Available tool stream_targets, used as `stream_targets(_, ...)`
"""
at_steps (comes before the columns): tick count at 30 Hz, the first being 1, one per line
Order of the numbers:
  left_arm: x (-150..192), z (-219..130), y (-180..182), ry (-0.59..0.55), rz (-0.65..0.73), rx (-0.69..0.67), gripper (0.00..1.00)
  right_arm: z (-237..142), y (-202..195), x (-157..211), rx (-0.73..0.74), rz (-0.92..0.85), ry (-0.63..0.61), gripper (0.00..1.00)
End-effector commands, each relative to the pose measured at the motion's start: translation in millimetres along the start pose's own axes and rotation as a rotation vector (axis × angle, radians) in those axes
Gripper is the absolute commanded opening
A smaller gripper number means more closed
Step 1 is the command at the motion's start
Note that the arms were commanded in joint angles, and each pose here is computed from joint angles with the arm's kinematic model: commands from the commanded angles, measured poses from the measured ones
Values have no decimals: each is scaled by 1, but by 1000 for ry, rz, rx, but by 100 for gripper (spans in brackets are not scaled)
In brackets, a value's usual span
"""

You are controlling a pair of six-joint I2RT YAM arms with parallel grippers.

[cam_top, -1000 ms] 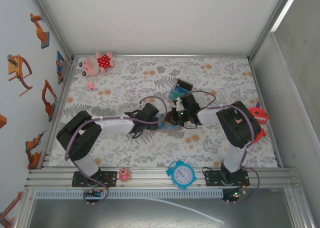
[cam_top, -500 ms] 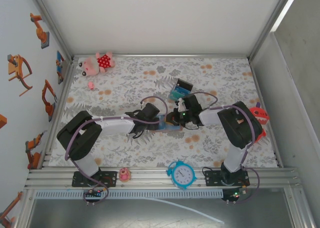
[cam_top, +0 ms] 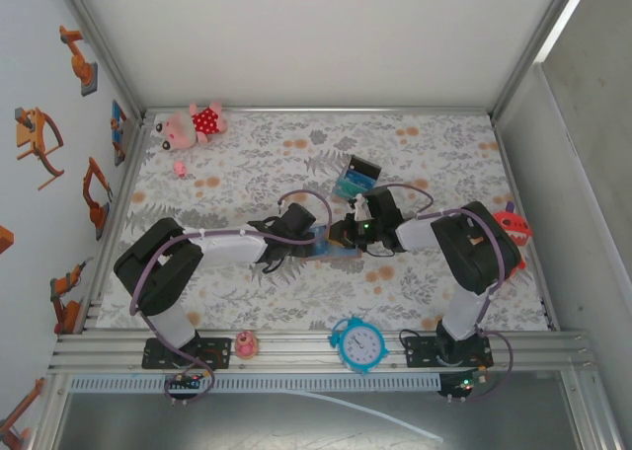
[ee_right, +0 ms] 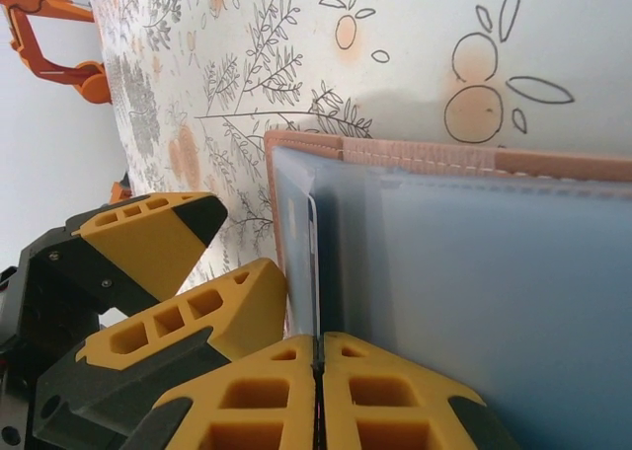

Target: Take the credit cards out of the card holder

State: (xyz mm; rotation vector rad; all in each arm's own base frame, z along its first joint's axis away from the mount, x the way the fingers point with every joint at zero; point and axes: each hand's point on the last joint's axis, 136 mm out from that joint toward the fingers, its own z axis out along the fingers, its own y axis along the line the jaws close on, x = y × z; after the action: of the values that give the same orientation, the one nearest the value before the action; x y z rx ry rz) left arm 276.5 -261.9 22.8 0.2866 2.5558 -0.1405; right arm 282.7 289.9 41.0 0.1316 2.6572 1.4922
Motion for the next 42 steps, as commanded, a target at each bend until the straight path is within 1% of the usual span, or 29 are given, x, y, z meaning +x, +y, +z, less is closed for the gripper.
stream_targets(1, 25, 7, 15, 96, 55, -61, 72, -5, 8, -4, -37, -7, -19, 7)
stream_targets(7, 26, 7, 16, 97, 54, -66, 72, -6, 9, -6, -39, -9, -23, 9)
stream_targets(10, 26, 6, 17, 98, 53, -70, 71, -7, 9, -7, -38, -7, -26, 6)
stream_targets(15, 27, 6, 17, 98, 57, -71, 71, -11, 5, -8, -34, 1, -32, 5)
stream_targets(20, 26, 6, 17, 96, 57, -70, 71, -14, 1, -8, -25, 6, -37, 0)
stream_targets(24, 26, 5, 18, 96, 57, -72, 71, -21, -4, -8, 33, -10, -42, 0)
stream_targets(29, 20, 0, 15, 83, 54, -56, 71, -30, -13, -6, 147, -37, -38, 0)
stream_targets(38, -9, -19, 1, 17, 57, -7, 79, -30, -19, -6, 188, -29, -24, 0)
stream_targets(42, -24, -29, -8, -15, 67, 24, 87, -32, -17, -7, 199, -35, -24, 0)
